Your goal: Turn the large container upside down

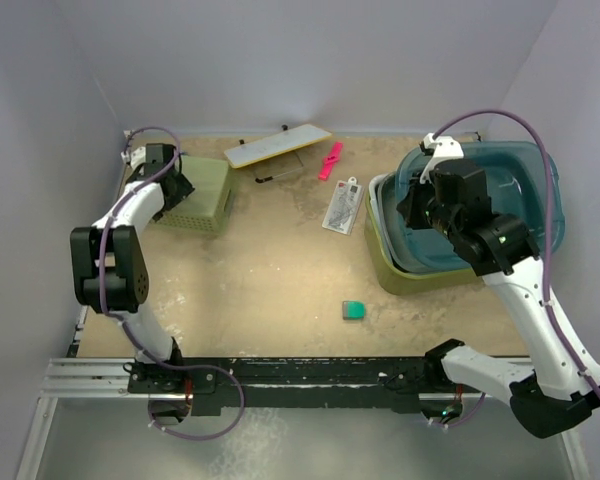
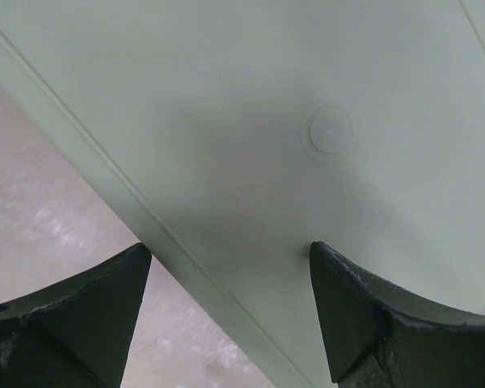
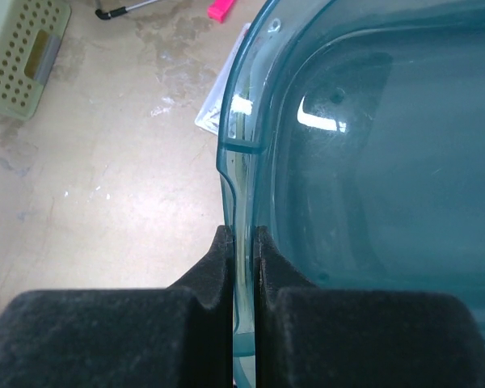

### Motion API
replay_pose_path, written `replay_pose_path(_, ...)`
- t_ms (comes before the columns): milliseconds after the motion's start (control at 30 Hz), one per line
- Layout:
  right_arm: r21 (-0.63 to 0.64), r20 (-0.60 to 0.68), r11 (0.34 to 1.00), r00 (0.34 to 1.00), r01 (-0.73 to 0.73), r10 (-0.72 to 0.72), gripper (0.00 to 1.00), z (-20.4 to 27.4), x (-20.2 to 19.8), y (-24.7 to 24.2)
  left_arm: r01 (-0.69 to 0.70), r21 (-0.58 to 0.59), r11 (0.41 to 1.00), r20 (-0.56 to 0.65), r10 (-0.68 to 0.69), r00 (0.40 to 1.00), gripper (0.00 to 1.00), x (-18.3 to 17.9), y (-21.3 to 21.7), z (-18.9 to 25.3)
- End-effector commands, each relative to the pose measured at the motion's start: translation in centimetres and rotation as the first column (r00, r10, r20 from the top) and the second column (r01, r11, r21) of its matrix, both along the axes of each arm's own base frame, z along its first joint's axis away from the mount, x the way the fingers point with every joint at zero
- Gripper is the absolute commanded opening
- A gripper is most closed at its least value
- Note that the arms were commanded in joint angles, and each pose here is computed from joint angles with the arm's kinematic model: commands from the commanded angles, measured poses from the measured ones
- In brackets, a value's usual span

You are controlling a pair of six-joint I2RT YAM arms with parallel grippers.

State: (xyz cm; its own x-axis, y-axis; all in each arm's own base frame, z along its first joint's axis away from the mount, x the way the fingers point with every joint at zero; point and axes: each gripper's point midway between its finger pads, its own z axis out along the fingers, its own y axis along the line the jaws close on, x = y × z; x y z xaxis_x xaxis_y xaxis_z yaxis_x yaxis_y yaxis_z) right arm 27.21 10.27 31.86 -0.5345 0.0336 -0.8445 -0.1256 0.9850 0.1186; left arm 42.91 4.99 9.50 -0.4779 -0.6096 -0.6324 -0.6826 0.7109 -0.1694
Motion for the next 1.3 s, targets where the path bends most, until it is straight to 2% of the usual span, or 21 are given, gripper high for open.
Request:
replay_pose_path(0, -0.007, 0.026, 1.0, 0.999, 0.03, -0.029, 0.0, 1.0, -0.4, -0.9, 0.015, 0.019, 1.0, 0.064, -0.016, 0.998, 0.77, 4.3, 0.4, 1.5)
replay_pose_path(167, 0.0, 0.012, 0.999, 0.999, 0.033, -0.033, 0.0, 0.6, -0.6, -0.9, 0.014, 0.094, 0.995, 0.06, -0.02, 0.998, 0.77, 5.9, 1.7, 3.3)
replay_pose_path(267, 0.006, 0.01, 0.999, 0.999, 0.034, -0.034, 0.0, 0.4, -0.6, -0.8, 0.026, 0.108, 0.994, 0.117, -0.039, 0.992, 0.78, 5.6, 1.5, 6.2)
replay_pose_path(400, 0.01, 0.003, 0.999, 0.999, 0.035, -0.035, 0.0, -0.1, -0.4, -0.6, 0.127, 0.087, 0.988, 0.213, -0.143, 0.967, 0.78, 3.9, -1.6, 10.1)
replay_pose_path(533, 0.013, 0.009, 0.999, 0.999, 0.036, -0.036, 0.0, -0.5, 0.3, -0.3, 0.297, 0.143, 0.944, 0.165, -0.318, 0.933, 0.77, 0.9, -7.7, 11.5)
replay_pose_path(667, 0.017, 0.013, 1.0, 1.0, 0.022, -0.022, 0.0, -0.4, 1.2, 0.3, 0.487, 0.097, 0.868, 0.103, -0.495, 0.863, 0.75, -2.1, -14.0, 8.6)
replay_pose_path(767, 0.017, 0.016, 1.0, 1.0, 0.016, -0.016, 0.0, -0.3, 1.6, 0.6, 0.578, 0.028, 0.816, 0.046, -0.578, 0.815, 0.73, -2.9, -17.0, 4.8)
replay_pose_path(833, 0.018, 0.013, 1.0, 1.0, 0.013, -0.013, 0.0, -0.3, 1.7, 0.7, 0.591, -0.018, 0.807, 0.004, -0.591, 0.807, 0.72, -2.7, -17.8, 2.3)
replay_pose_path(1033, 0.009, 0.016, 1.0, 0.999, 0.028, -0.028, 0.0, -0.2, 1.2, 0.1, 0.564, 0.01, 0.826, -0.085, -0.561, 0.823, 0.71, -0.2, -17.3, -1.6)
replay_pose_path(1167, 0.007, 0.016, 1.0, 1.0, 0.026, -0.026, 0.0, -0.3, 0.6, -0.2, 0.512, 0.047, 0.858, -0.139, -0.502, 0.854, 0.7, 1.9, -14.7, -2.9)
replay_pose_path(1267, 0.003, 0.015, 1.0, 1.0, 0.024, -0.024, 0.0, -0.3, 0.5, -0.2, 0.453, 0.046, 0.89, -0.121, -0.445, 0.887, 0.7, 3.5, -12.2, -2.8)
